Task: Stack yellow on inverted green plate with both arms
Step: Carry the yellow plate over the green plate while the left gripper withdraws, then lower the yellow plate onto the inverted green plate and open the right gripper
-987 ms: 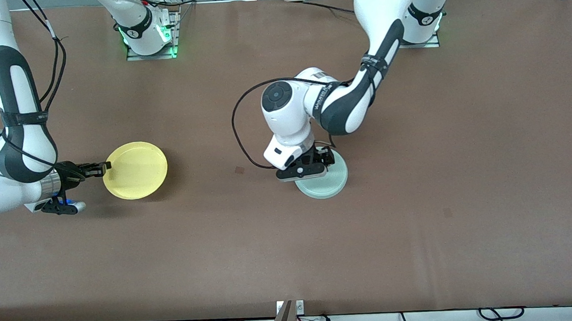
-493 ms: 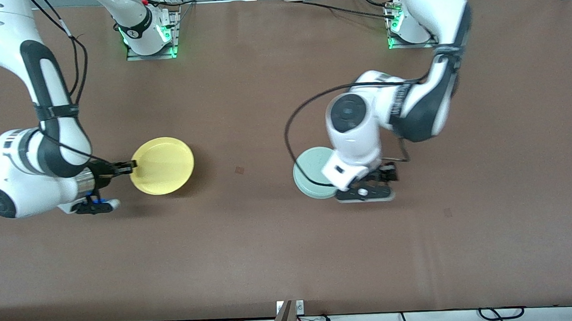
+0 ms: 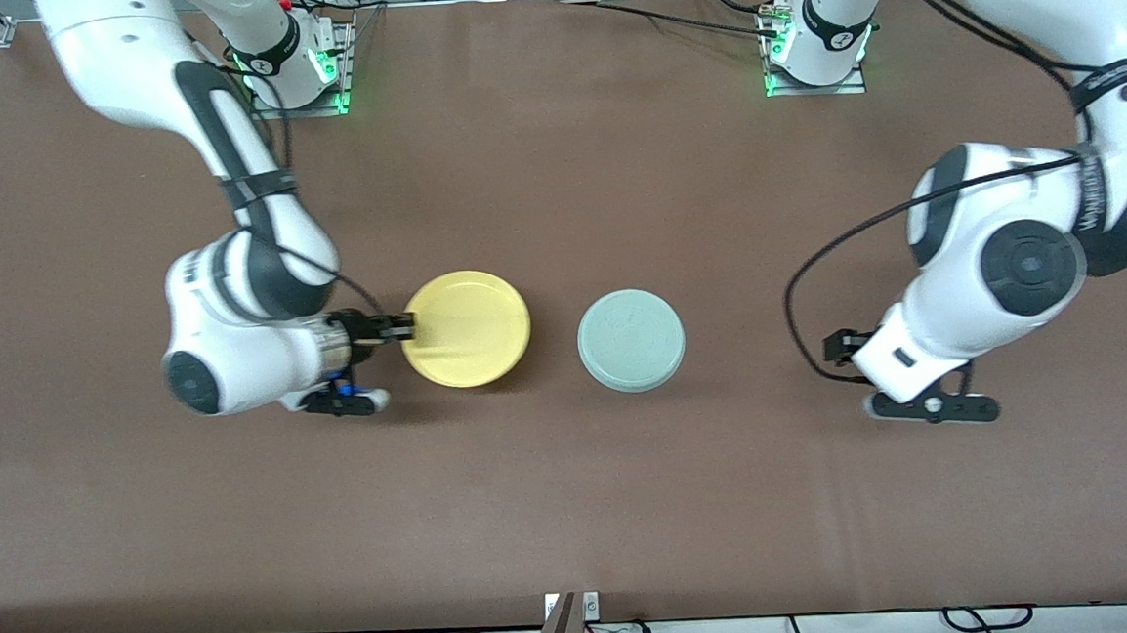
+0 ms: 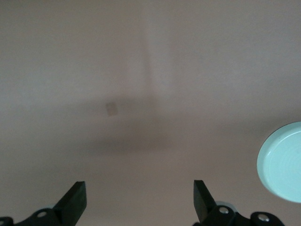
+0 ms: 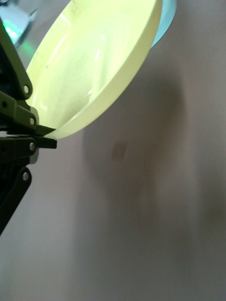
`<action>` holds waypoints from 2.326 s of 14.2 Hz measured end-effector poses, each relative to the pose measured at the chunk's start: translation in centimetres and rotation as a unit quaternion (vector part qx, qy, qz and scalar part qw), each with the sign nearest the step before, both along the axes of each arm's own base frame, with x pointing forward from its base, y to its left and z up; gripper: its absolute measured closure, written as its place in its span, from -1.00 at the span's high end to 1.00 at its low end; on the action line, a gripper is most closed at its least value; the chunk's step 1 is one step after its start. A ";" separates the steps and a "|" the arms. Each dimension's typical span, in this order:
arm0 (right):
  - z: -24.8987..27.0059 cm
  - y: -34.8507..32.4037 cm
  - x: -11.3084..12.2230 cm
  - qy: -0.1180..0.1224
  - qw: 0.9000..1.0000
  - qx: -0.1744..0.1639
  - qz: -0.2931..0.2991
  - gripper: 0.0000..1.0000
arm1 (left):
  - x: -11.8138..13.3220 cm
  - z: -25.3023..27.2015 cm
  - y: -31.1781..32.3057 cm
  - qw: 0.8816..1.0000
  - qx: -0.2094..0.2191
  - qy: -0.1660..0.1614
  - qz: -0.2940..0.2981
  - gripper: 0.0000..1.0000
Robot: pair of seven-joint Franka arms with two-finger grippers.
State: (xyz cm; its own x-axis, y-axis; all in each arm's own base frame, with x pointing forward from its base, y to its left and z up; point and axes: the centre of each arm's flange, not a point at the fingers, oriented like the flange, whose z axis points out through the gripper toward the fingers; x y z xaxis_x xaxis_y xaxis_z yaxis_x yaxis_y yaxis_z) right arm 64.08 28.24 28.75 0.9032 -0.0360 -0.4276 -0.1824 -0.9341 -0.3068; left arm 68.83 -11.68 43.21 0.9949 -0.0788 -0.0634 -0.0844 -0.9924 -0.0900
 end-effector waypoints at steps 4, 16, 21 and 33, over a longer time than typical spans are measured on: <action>-3.2 10.9 -2.7 -0.012 0.998 0.028 -0.061 -0.95 | -4.7 3.2 1.3 1.000 0.006 0.005 0.003 1.00; -10.7 18.9 -5.8 0.002 0.992 0.051 -0.118 -0.95 | -11.5 13.2 5.7 0.999 -0.022 -0.003 -0.025 1.00; -10.7 19.5 -5.5 -0.002 0.991 0.052 -0.126 -0.95 | -12.6 12.1 5.7 0.999 -0.024 -0.017 -0.032 1.00; -10.8 19.1 -5.2 -0.003 0.992 0.044 -0.118 -0.95 | -11.6 13.1 8.7 0.999 -0.039 -0.036 0.007 1.00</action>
